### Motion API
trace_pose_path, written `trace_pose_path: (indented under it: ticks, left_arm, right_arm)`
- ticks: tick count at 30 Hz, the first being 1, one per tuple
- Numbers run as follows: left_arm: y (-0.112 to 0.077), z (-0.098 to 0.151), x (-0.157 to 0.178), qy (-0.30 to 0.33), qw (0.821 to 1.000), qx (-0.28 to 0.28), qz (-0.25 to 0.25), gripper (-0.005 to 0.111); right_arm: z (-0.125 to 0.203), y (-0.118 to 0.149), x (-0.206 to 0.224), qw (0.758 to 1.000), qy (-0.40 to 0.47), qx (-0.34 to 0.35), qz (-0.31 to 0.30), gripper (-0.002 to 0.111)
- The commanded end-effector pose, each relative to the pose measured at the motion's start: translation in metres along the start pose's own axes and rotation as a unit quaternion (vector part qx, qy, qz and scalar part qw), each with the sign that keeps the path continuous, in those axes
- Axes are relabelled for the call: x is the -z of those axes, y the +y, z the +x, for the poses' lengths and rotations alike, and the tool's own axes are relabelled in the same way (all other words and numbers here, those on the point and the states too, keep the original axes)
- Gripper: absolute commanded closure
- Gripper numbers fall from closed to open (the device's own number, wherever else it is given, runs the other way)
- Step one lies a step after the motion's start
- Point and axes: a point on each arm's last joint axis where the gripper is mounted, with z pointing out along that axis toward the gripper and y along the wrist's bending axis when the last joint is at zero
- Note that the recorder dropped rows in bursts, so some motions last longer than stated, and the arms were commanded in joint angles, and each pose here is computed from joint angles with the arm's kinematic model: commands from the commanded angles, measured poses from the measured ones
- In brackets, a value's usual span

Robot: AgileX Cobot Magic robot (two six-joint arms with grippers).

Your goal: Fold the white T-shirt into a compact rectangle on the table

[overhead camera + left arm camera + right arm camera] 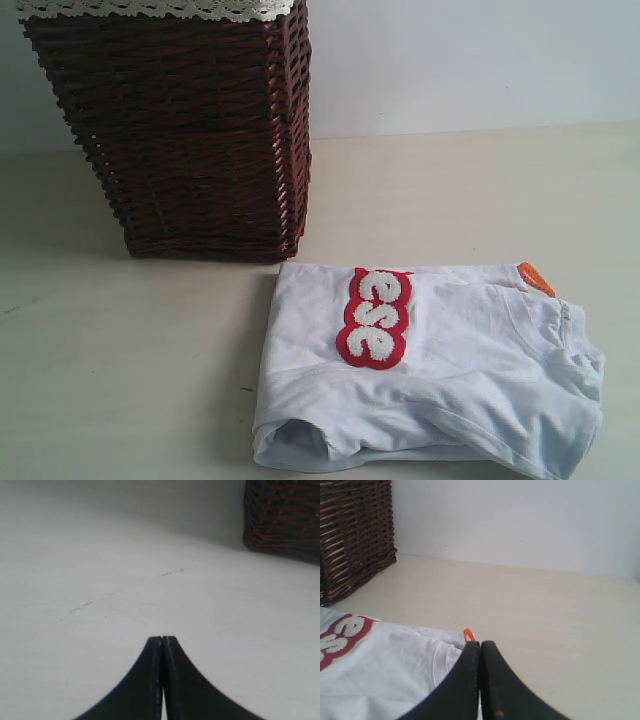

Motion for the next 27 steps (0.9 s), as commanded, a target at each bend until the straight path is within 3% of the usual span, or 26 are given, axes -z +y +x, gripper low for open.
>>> trace_pose_path:
  ticks: [1, 15, 18, 22, 27]
  left_arm:
    - [-0.001, -0.001, 0.001, -0.005, 1.0, 0.001, 0.003, 0.107]
    - [0.0, -0.002, 0.004, -0.018, 1.0, 0.0, 0.002, 0.107]
    - [0.001, -0.004, 0.012, -0.052, 0.999, -0.004, 0.002, 0.107]
    - [0.003, -0.008, 0.024, -0.115, 0.991, -0.07, -0.01, 0.107]
    - [0.003, -0.011, 0.038, -0.187, 0.98, -0.067, -0.011, 0.107]
  right_arm:
    - [0.001, 0.0, 0.0, 1.0, -0.002, 0.001, 0.001, 0.108]
    - [0.001, 0.0, 0.0, 1.0, -0.002, 0.001, 0.001, 0.108]
    - [0.001, 0.0, 0.0, 1.0, -0.002, 0.001, 0.001, 0.108]
    - [0.001, 0.0, 0.0, 1.0, -0.002, 0.001, 0.001, 0.108]
    - [0.001, 0.0, 0.0, 1.0, -0.002, 0.001, 0.001, 0.108]
